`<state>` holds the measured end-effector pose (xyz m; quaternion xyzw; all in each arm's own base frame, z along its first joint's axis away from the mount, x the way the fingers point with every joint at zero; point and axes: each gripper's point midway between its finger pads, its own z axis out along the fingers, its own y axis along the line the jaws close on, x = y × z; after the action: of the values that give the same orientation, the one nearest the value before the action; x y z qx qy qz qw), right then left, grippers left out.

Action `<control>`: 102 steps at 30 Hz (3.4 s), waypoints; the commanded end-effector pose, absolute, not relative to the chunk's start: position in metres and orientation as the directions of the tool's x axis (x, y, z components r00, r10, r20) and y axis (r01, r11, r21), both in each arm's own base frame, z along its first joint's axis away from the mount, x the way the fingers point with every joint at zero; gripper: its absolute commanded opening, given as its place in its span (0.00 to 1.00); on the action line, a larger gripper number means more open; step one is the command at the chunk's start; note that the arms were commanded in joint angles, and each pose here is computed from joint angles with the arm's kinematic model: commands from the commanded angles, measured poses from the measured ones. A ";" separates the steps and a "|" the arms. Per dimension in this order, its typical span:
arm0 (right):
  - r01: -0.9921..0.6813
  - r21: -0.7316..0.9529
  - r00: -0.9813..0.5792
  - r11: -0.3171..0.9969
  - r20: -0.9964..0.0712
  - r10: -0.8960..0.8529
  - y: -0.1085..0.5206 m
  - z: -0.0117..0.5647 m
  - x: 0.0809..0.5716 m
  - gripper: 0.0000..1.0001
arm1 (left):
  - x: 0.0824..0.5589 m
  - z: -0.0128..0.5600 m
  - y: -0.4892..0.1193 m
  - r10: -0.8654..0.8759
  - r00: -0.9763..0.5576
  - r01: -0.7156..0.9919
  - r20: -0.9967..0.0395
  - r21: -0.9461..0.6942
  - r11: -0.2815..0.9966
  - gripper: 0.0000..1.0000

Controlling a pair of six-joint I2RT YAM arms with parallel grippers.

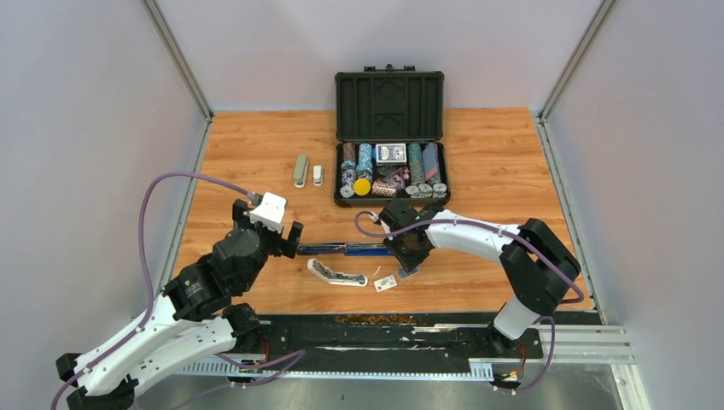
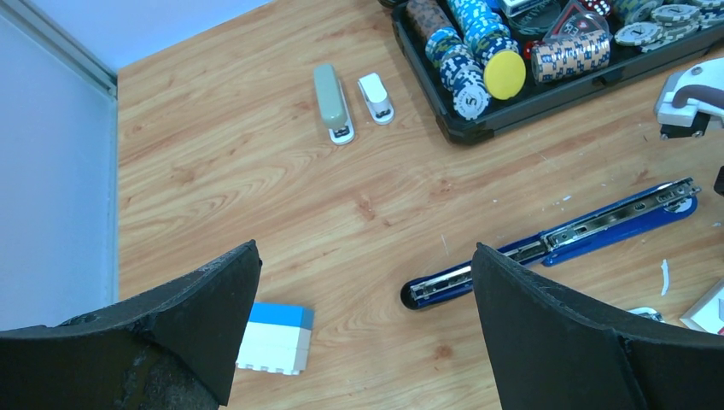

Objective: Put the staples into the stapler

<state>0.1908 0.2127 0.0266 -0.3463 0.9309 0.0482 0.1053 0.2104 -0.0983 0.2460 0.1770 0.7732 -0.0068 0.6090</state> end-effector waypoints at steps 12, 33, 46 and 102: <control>-0.679 -0.026 -0.708 0.734 -0.242 -0.663 0.220 0.035 0.195 0.10 | 0.213 0.247 -0.103 0.258 -0.184 0.294 -0.948 0.198 0.935 1.00; -0.828 0.013 -0.482 0.560 -0.527 -0.700 0.270 0.112 0.188 0.08 | 0.210 0.261 -0.086 0.198 -0.143 0.228 -0.970 0.162 0.960 1.00; -0.956 -0.023 -0.210 0.292 -0.640 -0.739 0.345 0.121 0.173 0.10 | 0.202 0.283 -0.058 0.067 -0.040 0.131 -0.997 0.062 0.990 1.00; -0.998 -0.006 -0.052 0.067 -0.557 -0.829 0.392 0.060 0.156 0.07 | 0.195 0.297 -0.032 -0.081 0.076 0.057 -0.994 -0.077 0.995 1.00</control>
<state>0.1564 0.3782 0.0507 -0.6446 0.7139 0.1840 0.2024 0.1924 -0.0296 0.2943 -0.0049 0.6811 -0.0440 0.7308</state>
